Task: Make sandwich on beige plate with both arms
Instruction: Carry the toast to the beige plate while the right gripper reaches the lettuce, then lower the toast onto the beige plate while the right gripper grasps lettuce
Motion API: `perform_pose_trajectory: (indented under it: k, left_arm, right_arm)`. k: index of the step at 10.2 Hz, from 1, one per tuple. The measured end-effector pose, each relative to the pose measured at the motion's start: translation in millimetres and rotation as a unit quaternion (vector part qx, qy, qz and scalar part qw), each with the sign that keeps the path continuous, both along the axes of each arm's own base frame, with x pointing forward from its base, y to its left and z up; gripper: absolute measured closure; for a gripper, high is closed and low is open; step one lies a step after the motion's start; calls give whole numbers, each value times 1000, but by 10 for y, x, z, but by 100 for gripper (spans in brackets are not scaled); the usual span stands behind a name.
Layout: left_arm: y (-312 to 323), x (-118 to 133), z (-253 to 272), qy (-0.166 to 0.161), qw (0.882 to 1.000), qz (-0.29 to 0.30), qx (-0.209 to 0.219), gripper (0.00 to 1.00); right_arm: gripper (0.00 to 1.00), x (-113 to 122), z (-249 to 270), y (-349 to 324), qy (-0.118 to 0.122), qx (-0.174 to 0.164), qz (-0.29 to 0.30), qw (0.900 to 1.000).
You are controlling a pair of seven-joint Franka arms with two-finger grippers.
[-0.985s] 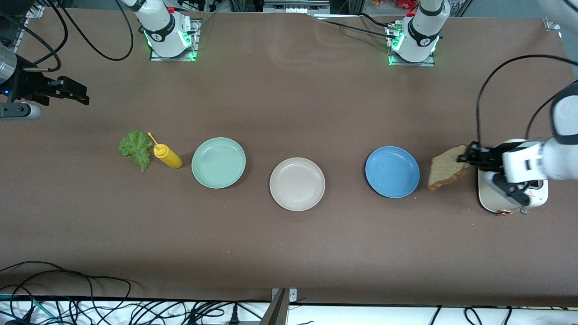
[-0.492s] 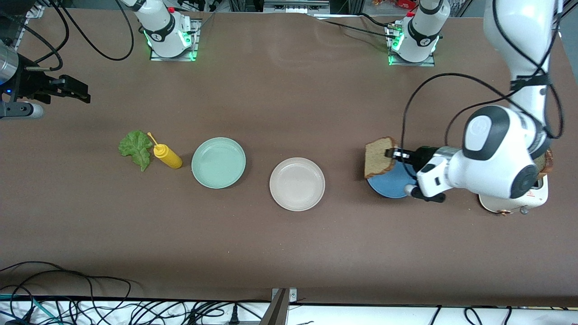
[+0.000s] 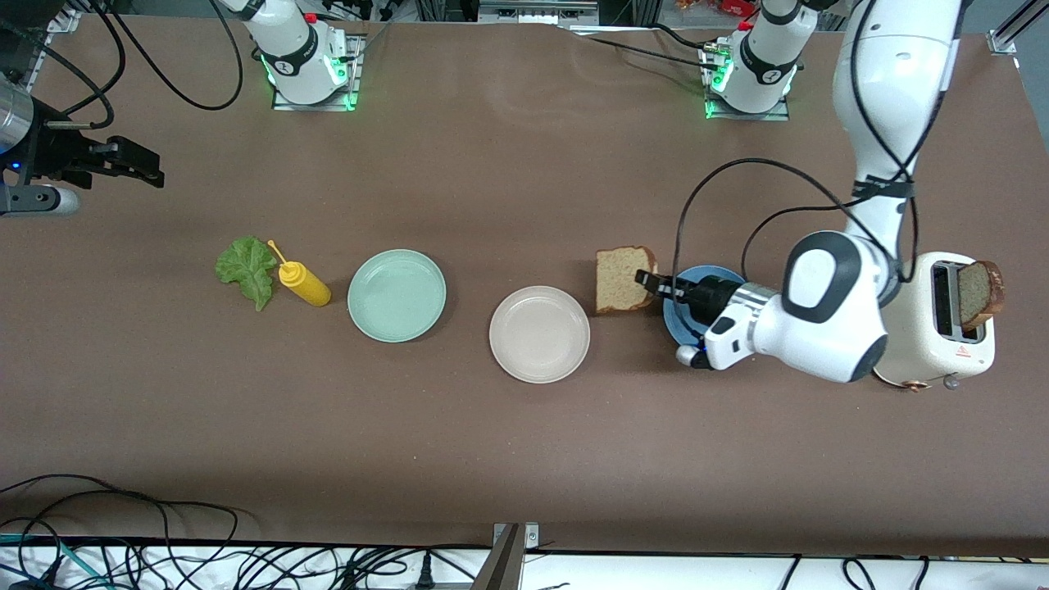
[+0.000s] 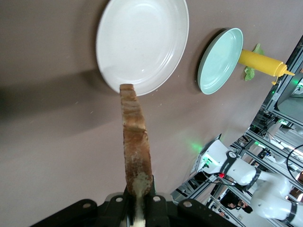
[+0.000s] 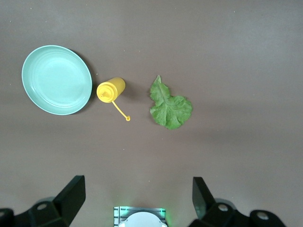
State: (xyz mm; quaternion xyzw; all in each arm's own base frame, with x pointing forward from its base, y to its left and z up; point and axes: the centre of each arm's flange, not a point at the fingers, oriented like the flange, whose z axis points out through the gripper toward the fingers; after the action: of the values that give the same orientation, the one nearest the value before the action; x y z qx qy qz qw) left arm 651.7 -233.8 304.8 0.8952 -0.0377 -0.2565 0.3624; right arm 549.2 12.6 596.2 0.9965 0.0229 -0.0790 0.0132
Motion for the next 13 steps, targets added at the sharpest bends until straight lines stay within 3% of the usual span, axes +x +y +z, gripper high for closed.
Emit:
perform_pose_trajectory:
  k: [2, 4, 6, 10, 13]
  left_arm:
    - [-396, -20, -62, -43, 999, -5, -12, 91]
    - [-632, -32, -163, -49, 998, 13, -42, 91]
    - [-765, -30, -305, -63, 997, 22, -39, 91]
    - [-1089, -65, -589, -84, 995, 52, -35, 91]
    - [-1152, -48, -719, -98, 992, 70, -26, 91]
  right_arm:
    - [0, 3, -6, 1, 1, 0, 0, 1000]
    - [0, 37, -148, -12, 20, -1, -2, 1000]
    - [0, 113, -367, -98, 40, -1, -10, 999]
    - [0, 164, -821, -226, 43, -2, -20, 999]
    - [0, 98, -1614, -313, 40, -15, -18, 999]
